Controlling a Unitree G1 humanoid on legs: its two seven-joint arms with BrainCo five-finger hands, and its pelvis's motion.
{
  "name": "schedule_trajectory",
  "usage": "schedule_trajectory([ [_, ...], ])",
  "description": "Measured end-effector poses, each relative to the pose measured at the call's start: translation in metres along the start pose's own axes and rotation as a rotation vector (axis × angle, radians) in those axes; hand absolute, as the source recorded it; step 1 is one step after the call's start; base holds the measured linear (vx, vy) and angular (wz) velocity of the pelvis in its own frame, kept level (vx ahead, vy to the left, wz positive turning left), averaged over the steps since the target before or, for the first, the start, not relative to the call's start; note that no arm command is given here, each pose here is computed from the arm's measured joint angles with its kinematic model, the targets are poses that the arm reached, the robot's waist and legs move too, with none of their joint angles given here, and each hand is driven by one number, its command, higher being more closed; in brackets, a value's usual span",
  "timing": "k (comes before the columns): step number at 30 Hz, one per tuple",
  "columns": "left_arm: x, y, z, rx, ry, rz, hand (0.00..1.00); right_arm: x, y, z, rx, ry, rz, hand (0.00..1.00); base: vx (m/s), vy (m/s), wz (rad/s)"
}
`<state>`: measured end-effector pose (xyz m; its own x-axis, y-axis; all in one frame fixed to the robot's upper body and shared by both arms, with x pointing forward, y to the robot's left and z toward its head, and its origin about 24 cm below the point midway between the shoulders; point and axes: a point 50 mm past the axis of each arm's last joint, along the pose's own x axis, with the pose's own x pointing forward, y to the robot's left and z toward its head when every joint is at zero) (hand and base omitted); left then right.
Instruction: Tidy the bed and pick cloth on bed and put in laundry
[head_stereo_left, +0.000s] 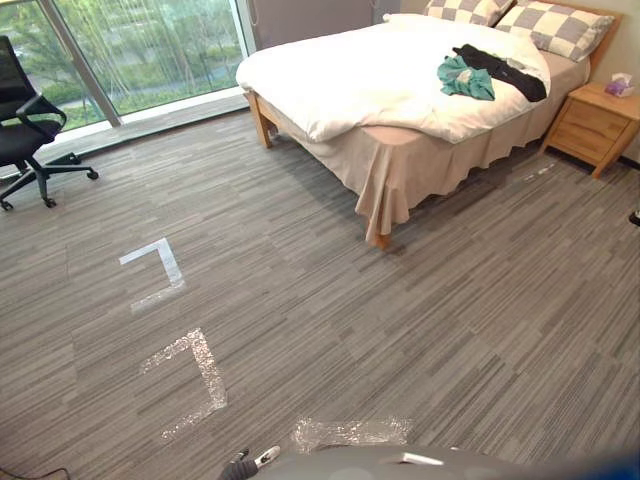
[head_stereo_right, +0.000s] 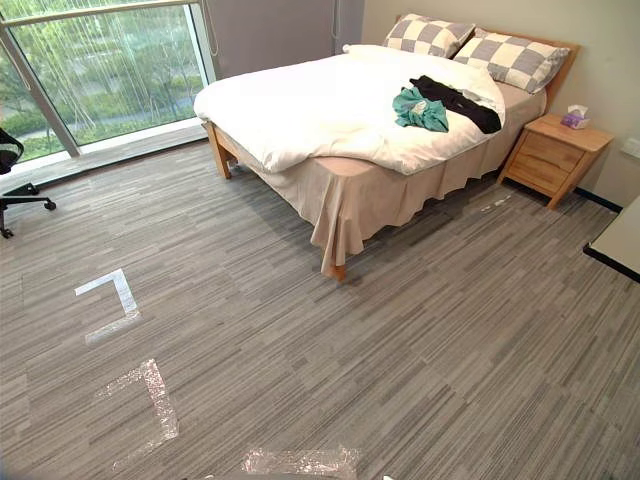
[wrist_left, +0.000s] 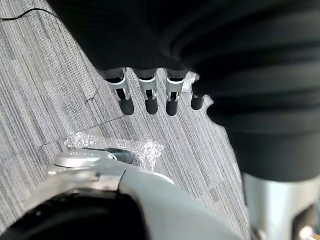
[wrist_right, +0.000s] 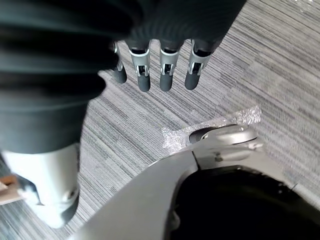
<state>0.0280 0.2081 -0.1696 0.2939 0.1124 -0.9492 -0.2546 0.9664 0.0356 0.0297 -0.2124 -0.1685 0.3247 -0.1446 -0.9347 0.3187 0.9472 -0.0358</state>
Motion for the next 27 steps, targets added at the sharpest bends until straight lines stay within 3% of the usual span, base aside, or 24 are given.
schedule_trajectory([
  [27,0.003,-0.003,0.024,0.122,-0.085,-0.018,0.00,0.003,0.011,0.025,0.062,-0.129,-0.006,0.00,0.01,-0.010,-0.11],
])
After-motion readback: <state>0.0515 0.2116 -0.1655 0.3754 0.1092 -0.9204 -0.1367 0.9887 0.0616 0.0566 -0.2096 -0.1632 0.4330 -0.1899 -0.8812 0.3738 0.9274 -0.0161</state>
